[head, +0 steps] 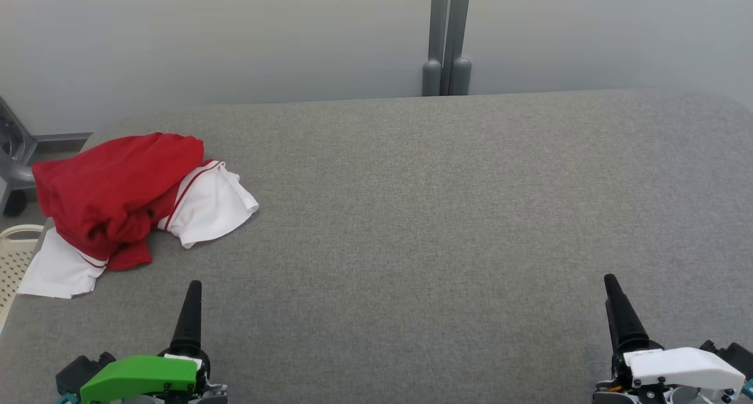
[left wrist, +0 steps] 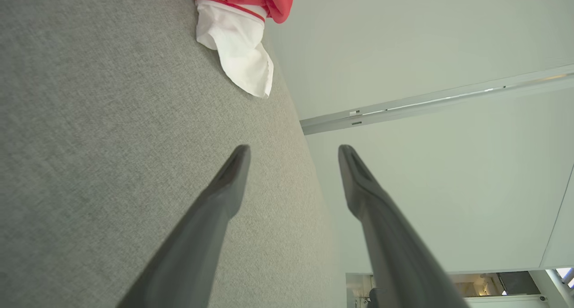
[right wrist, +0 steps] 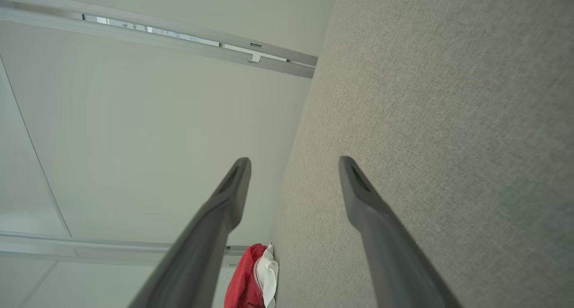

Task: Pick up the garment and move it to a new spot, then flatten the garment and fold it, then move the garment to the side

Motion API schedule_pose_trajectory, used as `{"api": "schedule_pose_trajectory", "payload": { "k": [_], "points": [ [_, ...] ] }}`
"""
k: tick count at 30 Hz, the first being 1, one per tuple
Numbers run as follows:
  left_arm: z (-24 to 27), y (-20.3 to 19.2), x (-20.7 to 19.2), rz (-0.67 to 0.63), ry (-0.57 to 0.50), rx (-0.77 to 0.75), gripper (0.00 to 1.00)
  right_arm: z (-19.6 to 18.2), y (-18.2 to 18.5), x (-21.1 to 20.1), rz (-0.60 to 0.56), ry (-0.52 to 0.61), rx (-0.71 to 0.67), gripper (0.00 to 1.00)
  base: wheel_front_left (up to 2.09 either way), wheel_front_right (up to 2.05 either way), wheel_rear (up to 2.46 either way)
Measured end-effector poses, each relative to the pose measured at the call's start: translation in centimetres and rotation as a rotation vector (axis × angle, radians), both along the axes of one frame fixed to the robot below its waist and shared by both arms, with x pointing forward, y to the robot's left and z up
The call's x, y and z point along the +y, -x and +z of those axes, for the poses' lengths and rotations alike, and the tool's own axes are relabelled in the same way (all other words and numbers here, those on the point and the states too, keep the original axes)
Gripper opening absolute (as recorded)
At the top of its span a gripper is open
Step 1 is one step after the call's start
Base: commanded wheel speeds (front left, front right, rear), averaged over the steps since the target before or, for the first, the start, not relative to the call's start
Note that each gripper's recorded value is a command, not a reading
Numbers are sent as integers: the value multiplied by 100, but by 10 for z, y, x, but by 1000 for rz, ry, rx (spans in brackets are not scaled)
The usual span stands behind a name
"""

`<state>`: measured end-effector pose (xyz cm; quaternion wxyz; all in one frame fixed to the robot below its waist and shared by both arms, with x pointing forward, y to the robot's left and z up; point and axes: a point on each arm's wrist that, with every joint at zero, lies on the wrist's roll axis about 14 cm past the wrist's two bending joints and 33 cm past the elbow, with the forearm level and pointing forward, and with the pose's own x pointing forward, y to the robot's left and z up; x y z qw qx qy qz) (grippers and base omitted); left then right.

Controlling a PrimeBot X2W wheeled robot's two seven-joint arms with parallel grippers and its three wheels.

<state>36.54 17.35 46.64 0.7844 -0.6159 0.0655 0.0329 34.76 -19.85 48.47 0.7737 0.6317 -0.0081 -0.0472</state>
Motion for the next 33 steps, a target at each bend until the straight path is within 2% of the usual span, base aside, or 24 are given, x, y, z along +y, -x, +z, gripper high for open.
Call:
{"api": "schedule_pose_trajectory", "payload": {
  "k": [9,22,33],
  "points": [
    [1,1,1,-3,-147,-3,100,-6,-6,11,50,202,17,100,0,0,0],
    [-2,5,4,-31,-458,18,100,-3,-14,21,108,523,2,100,0,0,0],
    [0,7,6,-55,-690,8,100,2,-16,19,128,728,-9,100,0,0,0]
  ]
}}
